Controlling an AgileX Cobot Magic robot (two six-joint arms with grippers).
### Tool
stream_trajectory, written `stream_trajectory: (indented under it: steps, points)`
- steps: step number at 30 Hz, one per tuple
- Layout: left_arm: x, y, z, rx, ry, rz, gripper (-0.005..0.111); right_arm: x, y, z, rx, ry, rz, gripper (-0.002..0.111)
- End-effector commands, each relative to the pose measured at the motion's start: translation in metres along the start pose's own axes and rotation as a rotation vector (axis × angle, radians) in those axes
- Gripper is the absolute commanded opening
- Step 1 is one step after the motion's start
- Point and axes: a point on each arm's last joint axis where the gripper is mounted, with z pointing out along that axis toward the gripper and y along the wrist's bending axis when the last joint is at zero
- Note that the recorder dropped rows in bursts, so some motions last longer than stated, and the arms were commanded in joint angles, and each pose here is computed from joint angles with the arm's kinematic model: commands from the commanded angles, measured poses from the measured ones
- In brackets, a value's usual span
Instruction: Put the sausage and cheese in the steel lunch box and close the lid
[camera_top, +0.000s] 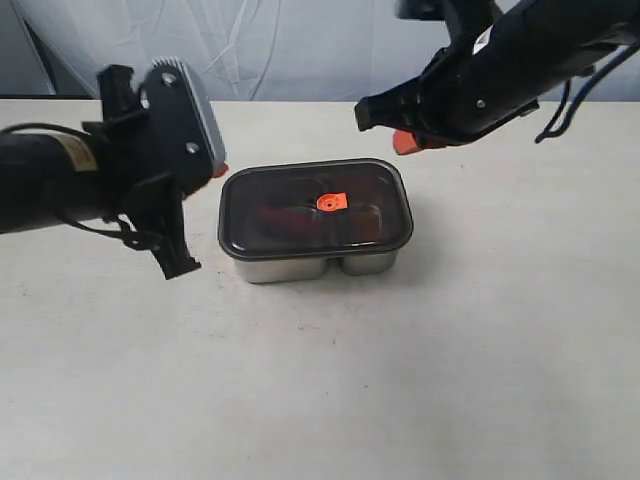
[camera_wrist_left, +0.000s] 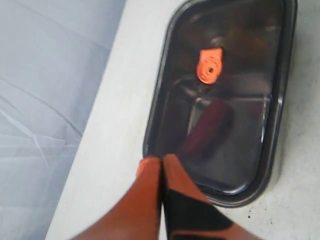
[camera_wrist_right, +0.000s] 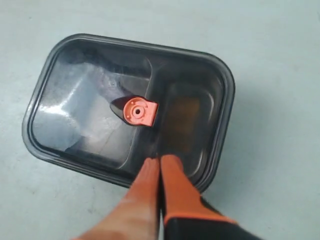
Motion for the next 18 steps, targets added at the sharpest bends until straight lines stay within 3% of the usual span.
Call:
stream_trajectory:
  steps: [1,6,10,14,18]
  points:
    - [-0.014,0.01,-0.05,-0.016,-0.075,-0.141,0.0,0.014,0.0,-0.042,0.041,-0.044,-0.008,-0.001]
    - [-0.018,0.006,-0.116,0.006,-0.151,-0.247,0.0,0.061,-0.003,-0.078,0.07,-0.067,0.044,-0.001]
    - [-0.004,-0.006,-0.163,-0.025,-0.183,-0.339,0.0,0.102,-0.006,-0.097,0.068,-0.084,0.083,-0.001]
    - [0.018,-0.021,-0.203,-0.102,-0.184,-0.436,0.0,0.141,-0.011,-0.101,0.078,-0.078,0.078,-0.001]
    - [0.032,-0.034,-0.25,-0.193,-0.339,-0.546,0.0,0.169,-0.013,-0.102,0.067,-0.027,0.099,-0.001]
